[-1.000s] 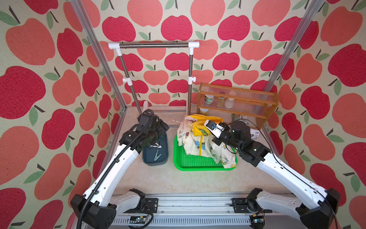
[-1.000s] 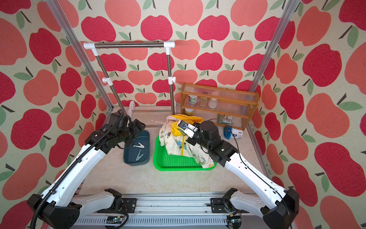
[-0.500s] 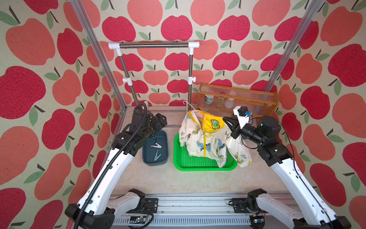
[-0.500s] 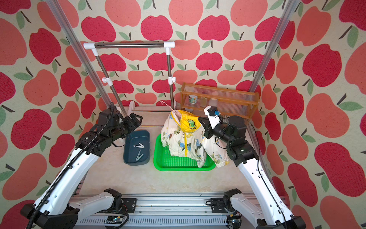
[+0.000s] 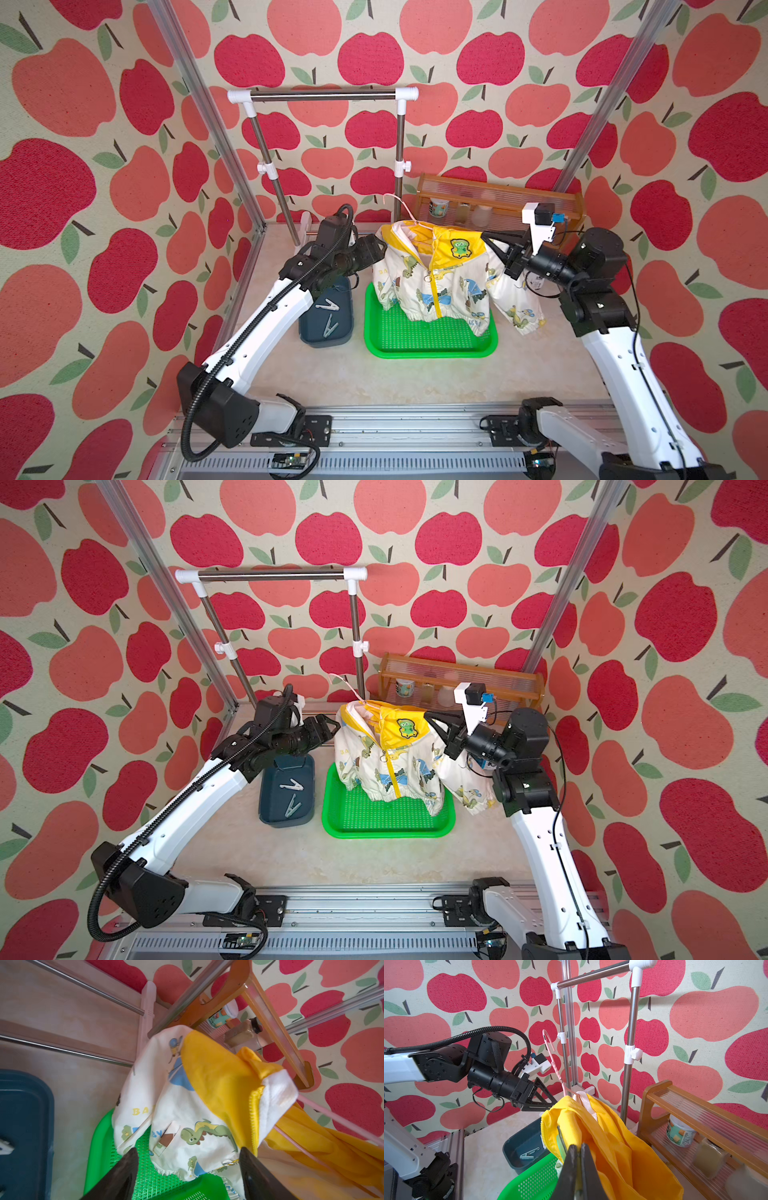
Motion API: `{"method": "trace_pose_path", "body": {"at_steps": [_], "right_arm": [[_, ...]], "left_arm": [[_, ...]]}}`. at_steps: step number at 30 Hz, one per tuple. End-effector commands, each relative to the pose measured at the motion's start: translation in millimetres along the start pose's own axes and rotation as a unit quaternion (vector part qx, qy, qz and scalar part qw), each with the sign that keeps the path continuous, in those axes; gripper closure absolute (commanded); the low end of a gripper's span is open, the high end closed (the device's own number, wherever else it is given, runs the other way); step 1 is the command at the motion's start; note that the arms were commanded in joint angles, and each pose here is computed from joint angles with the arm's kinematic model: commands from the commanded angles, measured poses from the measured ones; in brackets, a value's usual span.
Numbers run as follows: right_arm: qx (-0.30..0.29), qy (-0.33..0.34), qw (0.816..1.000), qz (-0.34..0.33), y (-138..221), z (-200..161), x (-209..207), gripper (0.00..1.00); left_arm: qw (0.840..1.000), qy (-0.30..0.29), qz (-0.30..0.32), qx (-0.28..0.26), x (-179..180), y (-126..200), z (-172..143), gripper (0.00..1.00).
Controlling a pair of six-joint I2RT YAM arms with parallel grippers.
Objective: Remove the clothespins securing jackets to the hanger
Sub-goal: Adjust the hanger in the basket.
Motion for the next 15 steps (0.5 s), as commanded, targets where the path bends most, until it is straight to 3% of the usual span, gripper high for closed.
{"method": "trace_pose_path", "body": {"at_steps": [1, 7, 15], "right_arm": [[-0.03, 0.027, 0.999, 0.012, 5.6, 21.5, 6.5, 1.0], [-0.026, 0.009, 0.999, 0.016, 4.5, 17.3, 6.0, 1.0], [-0.022, -0.01, 1.0, 0.02, 2.6, 9.2, 4.5, 1.0]], "left_arm": [[0.992, -0.079, -0.087, -0.046, -47.4, 20.7, 16.3, 0.24], [0.978, -0.168, -0.106, -0.067, -90.3, 28.1, 13.5, 0.3], [0.969, -0.21, -0.114, -0.062, -109.5, 9.7, 5.3, 0.3]]}}
Point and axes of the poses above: each gripper's point midway between its finger pads, its own y axis back along the fingers, its own x axis along the line the jaws close on, z = x × y, the point moved 8 cm from there along y, back along the fingers, and after that the axes turned 6 degrees about y, right-handed, at the moved point
